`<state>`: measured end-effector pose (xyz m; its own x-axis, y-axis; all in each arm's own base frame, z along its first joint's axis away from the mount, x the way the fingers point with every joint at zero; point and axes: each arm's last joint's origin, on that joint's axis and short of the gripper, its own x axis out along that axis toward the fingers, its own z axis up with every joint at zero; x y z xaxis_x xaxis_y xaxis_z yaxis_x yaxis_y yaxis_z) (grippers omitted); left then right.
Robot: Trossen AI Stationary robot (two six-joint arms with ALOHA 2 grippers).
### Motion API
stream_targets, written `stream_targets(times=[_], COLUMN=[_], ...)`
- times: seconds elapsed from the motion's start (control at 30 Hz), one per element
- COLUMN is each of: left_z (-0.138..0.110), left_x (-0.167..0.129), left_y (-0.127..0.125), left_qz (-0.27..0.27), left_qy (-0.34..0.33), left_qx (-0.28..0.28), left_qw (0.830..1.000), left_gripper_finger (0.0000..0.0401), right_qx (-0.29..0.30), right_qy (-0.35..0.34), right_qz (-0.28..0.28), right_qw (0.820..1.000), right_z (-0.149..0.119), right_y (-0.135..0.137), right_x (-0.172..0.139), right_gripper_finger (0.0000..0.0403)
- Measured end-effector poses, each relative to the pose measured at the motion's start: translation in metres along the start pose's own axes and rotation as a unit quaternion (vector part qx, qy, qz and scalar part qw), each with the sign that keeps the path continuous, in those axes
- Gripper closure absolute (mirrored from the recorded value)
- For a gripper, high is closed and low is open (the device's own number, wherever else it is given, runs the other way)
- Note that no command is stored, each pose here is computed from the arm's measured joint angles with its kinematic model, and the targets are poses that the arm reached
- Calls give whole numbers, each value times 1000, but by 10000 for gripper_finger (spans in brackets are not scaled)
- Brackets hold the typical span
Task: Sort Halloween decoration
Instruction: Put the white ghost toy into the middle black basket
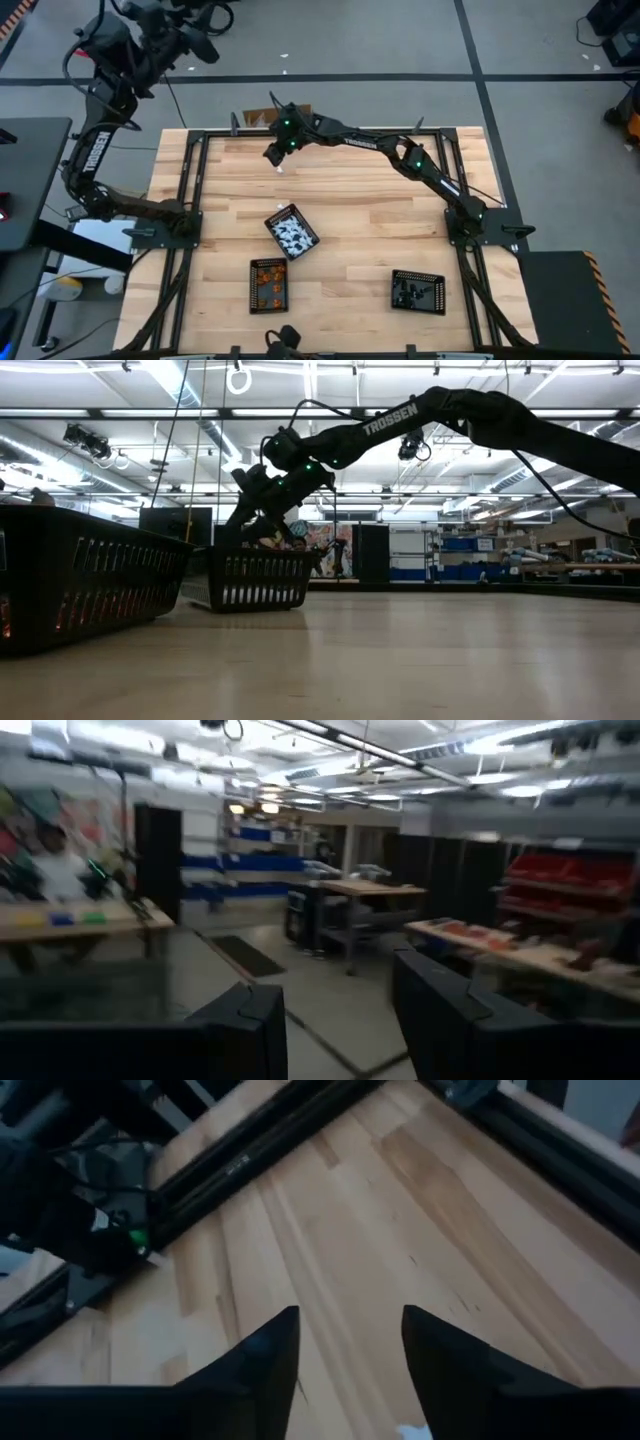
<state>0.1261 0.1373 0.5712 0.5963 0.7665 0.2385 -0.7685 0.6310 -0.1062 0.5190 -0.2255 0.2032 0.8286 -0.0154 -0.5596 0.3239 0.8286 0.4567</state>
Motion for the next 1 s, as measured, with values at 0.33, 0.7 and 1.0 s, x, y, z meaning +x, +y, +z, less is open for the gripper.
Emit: stream_targets(times=[0.33, 0.7, 1.0], left_z=[-3, -21, -31], left_x=[-5, -8, -10], left_y=[3, 10, 4], left_qz=[77, 172, 153], left_qy=[25, 115, 167], left_qx=[70, 95, 136], left_qw=[994, 974, 965], left_gripper_finger=[236, 177, 151], right_qx=[30, 9, 4], right_qy=[36, 51, 73], right_qz=[-24, -92, -142], right_qw=[999, 994, 987], right_z=[-10, -31, -50], right_y=[2, 24, 13], right_x=[2, 18, 34], right_gripper_finger=[148, 154, 174])
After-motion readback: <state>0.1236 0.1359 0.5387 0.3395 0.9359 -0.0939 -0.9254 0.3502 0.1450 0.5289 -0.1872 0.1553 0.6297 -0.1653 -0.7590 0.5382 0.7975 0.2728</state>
